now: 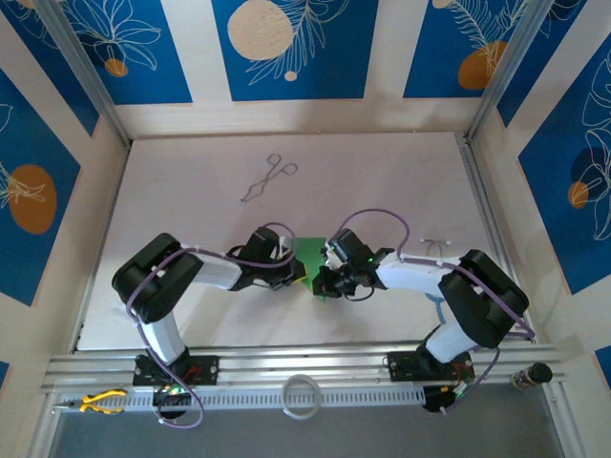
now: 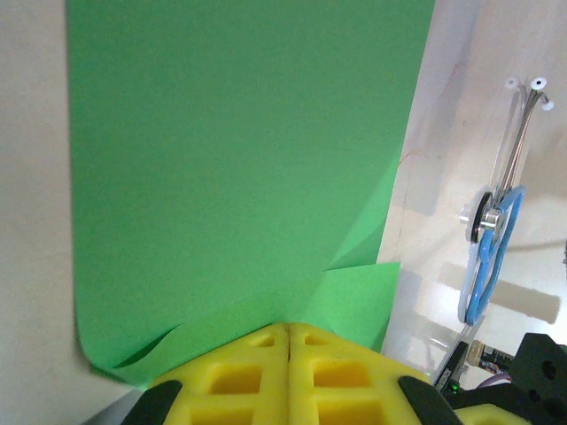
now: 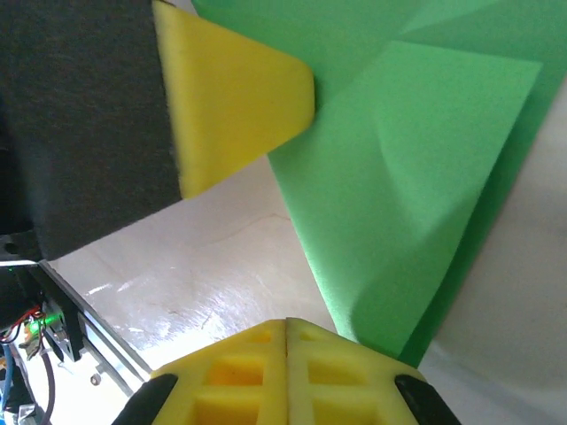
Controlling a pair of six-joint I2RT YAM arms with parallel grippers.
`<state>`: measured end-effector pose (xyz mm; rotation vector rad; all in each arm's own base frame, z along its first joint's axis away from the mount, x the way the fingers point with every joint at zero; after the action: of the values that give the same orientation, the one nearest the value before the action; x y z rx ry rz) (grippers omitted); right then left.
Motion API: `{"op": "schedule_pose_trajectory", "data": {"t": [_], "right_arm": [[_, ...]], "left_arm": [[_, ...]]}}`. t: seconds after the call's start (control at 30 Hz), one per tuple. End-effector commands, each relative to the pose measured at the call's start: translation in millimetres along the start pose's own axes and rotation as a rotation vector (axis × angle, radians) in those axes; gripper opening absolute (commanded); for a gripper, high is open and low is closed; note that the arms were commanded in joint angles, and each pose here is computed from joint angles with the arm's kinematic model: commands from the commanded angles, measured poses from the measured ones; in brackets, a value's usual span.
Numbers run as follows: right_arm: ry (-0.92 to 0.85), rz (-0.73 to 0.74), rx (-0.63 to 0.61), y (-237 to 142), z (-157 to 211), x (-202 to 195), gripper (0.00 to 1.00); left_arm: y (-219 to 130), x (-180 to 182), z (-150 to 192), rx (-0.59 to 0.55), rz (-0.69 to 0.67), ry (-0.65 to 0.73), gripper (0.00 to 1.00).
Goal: Fold a paper plane with a square sheet of paper (pick it up from the middle)
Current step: Third fold the triangle at the center of the table.
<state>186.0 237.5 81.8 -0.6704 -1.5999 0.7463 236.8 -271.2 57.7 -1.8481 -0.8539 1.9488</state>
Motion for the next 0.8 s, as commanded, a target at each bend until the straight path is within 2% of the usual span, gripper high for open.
{"op": "schedule_pose_trajectory", "data": {"t": [0.0,0.17,0.3,0.47,0.77], "right_arm": [[-0.006,-0.017,0.016,3.4,-7.7,7.0,0.07],[0.011,0.016,0.039,17.3,-10.6,-2.3,0.07],[0.043,0.045,0.090,23.5,2.3,-19.2,0.07],[0.070,0.038,0.101,18.9,19.3,-30.9,0.07],[0.070,-0.022,0.095,6.0,28.3,-36.2,0.08]], "left_arm": [[2.8,14.9,7.0,0.016,-0.080,-0.016,0.00],[2.6,15.2,7.1,0.015,-0.081,-0.015,0.00],[2.0,16.6,7.3,0.011,-0.085,-0.016,0.00],[1.9,18.8,8.1,0.010,-0.093,-0.018,0.00],[2.7,21.3,7.7,0.005,-0.101,-0.023,0.00]]}}
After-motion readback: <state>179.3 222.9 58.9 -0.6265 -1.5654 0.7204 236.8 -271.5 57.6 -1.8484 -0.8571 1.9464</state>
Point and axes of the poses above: each hand's point on the last joint's axis, 136 mm out from that joint toward the fingers, its own y axis out along the fingers, its own x axis along the line the jaws close on, z = x × y, the point moved 6 cm from there along -y, back along the fingers, and after that the axes turned 2 degrees about -y, right-handed, at the moved point
